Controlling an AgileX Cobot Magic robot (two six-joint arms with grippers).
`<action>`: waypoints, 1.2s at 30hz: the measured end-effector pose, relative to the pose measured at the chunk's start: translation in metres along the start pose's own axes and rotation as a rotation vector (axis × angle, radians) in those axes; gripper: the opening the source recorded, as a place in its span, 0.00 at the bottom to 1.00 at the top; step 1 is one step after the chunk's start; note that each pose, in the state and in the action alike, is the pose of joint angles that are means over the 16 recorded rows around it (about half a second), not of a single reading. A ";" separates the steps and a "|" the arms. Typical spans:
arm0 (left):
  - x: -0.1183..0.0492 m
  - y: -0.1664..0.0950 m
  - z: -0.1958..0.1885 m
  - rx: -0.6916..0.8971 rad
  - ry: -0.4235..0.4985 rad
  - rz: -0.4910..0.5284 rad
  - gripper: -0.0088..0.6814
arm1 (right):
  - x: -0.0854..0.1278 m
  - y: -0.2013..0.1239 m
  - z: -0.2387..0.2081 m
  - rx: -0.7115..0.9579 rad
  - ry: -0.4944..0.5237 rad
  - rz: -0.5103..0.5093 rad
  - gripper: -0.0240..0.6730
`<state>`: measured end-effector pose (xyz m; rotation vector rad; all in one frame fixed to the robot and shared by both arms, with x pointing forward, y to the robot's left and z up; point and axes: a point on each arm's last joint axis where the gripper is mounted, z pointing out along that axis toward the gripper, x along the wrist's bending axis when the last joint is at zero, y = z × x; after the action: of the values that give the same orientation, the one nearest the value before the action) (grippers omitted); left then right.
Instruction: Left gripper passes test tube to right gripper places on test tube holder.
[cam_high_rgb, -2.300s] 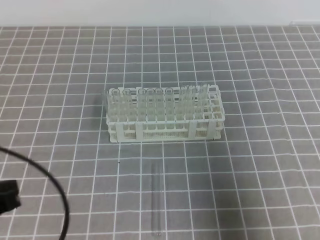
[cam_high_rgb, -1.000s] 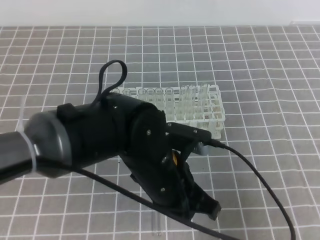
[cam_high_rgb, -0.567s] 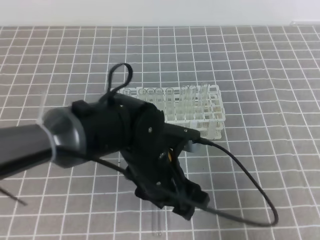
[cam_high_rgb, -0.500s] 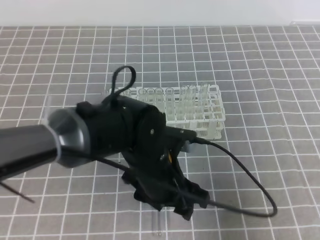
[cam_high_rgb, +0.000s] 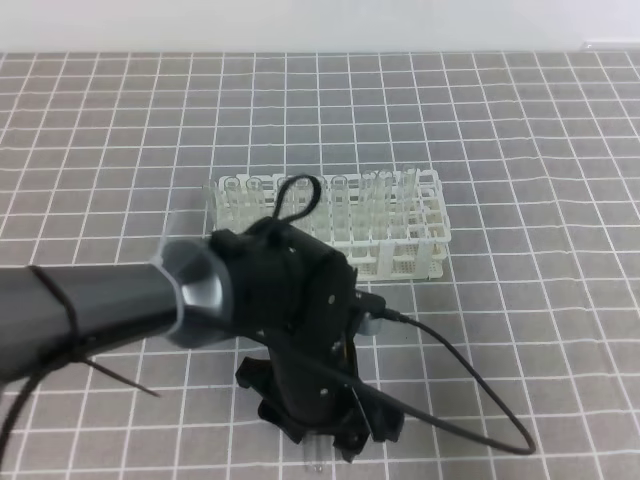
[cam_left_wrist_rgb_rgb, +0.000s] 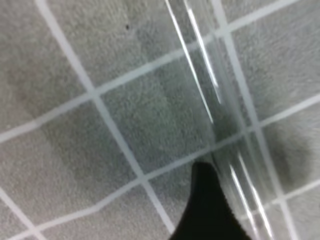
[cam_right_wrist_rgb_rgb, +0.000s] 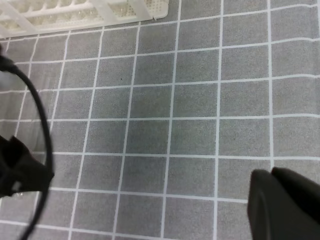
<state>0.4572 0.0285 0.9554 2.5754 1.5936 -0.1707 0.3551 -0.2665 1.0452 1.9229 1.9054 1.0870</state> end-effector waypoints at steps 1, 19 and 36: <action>0.000 0.000 0.002 0.003 0.007 0.002 0.60 | 0.000 0.000 0.000 0.000 0.000 0.000 0.02; 0.007 0.000 0.012 0.038 0.115 0.078 0.29 | 0.000 0.000 0.000 0.000 0.002 0.002 0.02; 0.009 -0.002 -0.004 0.016 0.138 0.243 0.10 | 0.001 -0.002 -0.001 0.026 0.012 0.004 0.02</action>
<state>0.4594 0.0379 0.9579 2.8196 1.3046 0.0159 0.3532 -0.2652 1.0448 1.9390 1.9323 1.0820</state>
